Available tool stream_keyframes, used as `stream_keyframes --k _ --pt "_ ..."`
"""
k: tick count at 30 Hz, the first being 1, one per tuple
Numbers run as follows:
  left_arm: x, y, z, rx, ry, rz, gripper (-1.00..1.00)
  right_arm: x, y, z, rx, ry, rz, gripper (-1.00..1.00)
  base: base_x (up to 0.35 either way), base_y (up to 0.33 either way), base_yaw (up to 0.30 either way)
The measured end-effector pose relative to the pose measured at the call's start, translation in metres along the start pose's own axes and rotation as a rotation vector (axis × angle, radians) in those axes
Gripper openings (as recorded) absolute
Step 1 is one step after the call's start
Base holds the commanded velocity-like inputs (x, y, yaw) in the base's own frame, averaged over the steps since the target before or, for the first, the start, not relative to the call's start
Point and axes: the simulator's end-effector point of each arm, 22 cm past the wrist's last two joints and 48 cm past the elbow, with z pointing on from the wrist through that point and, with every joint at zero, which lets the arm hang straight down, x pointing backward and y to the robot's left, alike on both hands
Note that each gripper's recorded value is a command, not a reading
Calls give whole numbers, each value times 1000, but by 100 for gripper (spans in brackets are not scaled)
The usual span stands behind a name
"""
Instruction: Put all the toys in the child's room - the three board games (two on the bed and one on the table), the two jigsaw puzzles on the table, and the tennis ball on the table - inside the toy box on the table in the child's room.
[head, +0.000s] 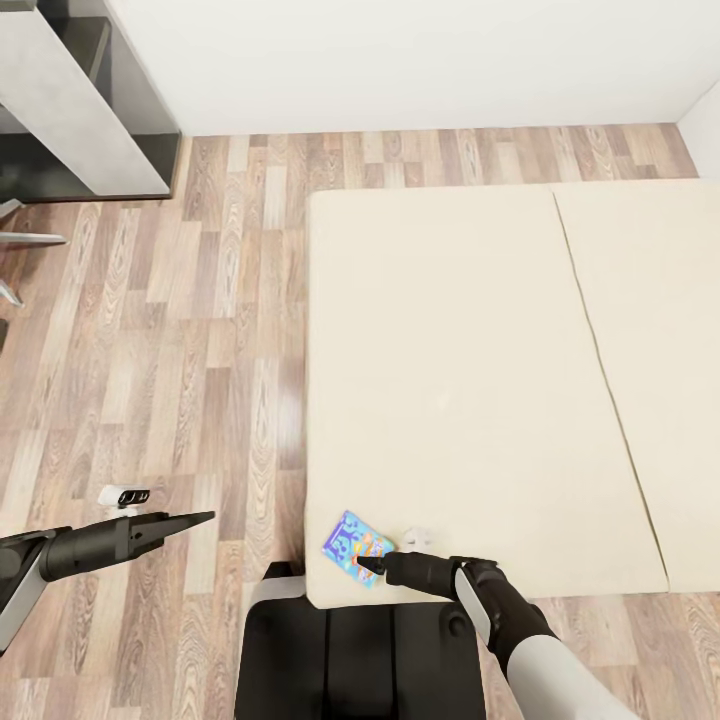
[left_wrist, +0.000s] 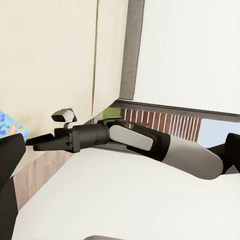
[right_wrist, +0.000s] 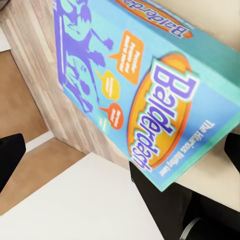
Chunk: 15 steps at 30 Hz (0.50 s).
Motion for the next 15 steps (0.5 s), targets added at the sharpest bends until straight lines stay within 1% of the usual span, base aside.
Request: stream_keyframes --k 5,15 --pt "0 0 0 0 0 0 100 0 0 0 0 0 0 100 0 56 0" --pt "0 0 0 1 -1 0 100 0 0 0 1 1 -1 100 0 5 0"
